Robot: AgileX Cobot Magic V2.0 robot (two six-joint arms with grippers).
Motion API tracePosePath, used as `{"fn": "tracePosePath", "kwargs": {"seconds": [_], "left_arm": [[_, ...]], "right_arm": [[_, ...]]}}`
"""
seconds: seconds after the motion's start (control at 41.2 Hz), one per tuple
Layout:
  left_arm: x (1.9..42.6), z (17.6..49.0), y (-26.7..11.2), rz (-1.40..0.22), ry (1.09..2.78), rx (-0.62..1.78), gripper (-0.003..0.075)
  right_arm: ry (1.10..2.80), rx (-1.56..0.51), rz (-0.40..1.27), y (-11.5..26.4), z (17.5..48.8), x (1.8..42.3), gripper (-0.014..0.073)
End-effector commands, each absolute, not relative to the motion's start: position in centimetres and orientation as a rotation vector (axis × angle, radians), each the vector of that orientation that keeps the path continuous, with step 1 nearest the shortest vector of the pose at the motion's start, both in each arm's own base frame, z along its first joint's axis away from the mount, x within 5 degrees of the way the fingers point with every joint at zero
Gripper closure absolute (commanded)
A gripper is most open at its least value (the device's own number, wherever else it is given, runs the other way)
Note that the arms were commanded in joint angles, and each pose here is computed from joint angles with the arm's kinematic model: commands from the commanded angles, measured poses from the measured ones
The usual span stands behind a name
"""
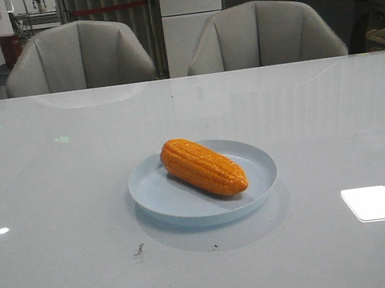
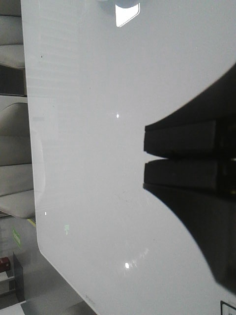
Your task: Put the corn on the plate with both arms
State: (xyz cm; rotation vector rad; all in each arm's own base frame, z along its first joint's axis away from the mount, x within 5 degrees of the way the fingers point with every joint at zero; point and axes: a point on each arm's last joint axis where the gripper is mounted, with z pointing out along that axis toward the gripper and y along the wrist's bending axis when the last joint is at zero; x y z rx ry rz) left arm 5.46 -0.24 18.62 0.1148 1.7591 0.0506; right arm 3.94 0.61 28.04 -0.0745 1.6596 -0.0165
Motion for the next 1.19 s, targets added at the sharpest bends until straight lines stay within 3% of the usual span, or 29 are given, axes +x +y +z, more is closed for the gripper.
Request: {"fn": "tracePosePath", "kwargs": {"seconds": [0.0,0.073,0.364,1.166], "left_arm": [[5.6,18.1,-0.2,0.047,1.709,0.096,0.0632],[5.6,18.1,-0.2,0.047,1.709,0.096,0.0632],[5.6,18.1,-0.2,0.047,1.709,0.096,0.0632],[5.6,18.1,-0.2,0.047,1.709,0.096,0.0632]], "right_arm": [[1.490,-0.027,-0.042,0.3,28.4,4.0,0.0279],[1.454,-0.012,-0.053,0.1,27.4,4.2,0.0283],[1.359,0.046,-0.104,-0.6,22.6,5.5,0.0544],[1.473,0.023,-0.072,-0.3,21.1,5.4,0.0543]]}}
